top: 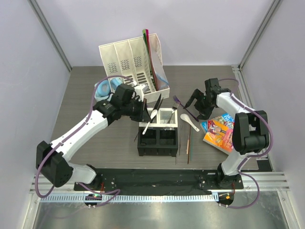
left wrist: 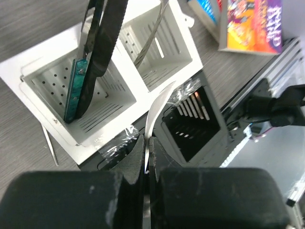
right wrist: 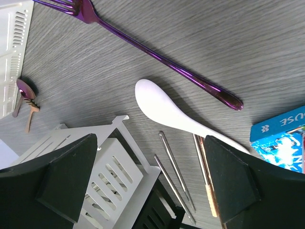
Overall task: Sort the eating utensils into containers
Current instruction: Place the spoon in the storage box.
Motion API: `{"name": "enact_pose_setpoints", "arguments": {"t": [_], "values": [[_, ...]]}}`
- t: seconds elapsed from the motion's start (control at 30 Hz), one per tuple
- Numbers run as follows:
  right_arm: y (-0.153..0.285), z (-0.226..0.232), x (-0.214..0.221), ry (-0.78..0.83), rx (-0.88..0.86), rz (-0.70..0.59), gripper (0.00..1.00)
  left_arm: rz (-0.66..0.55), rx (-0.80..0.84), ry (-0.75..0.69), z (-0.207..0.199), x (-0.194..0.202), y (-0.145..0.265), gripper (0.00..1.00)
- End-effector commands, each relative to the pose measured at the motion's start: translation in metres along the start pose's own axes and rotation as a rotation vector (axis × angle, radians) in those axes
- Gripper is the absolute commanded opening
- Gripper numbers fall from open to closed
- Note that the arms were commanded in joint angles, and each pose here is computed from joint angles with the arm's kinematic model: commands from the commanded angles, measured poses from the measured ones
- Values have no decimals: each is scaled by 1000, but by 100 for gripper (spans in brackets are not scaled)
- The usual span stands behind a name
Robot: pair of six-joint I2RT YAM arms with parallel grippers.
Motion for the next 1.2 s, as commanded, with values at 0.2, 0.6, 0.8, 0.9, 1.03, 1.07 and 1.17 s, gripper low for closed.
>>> {"name": "enact_pose_setpoints", "arguments": {"t": [0.2,0.6,0.8,0.9,1.03,1.07,1.17], "values": [[0,5,2,-42,-37,16,100,12,-52,-116,17,22,-35,0],[-2,3,4,-51,-24,22,100,-53,-90,-150,22,26,-33,0],[-2,1,4,-55,-18,21,100,-72,-63,-157,12,19,-26,0],[-3,-1,5,-59,-15,21,100,-75,-47,-163,7,14,-24,0],[-3,-1,5,-63,-18,21,100,-79,-31,-173,3,9,-22,0],[-3,-1,5,-64,-19,20,100,-83,-23,-177,0,8,-21,0],[-1,0,5,-69,-25,11,100,-84,-14,-186,-1,8,-20,0]]}}
Point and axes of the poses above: each gripper's point midway between its finger pads, its own y axis back along the fingers, its own z axis along the line the jaws close on, x = y × z, the point moved 1 cm from there along y, back along the fingers, and after that the axes turned 10 degrees about -y, right-handed, at the moved point
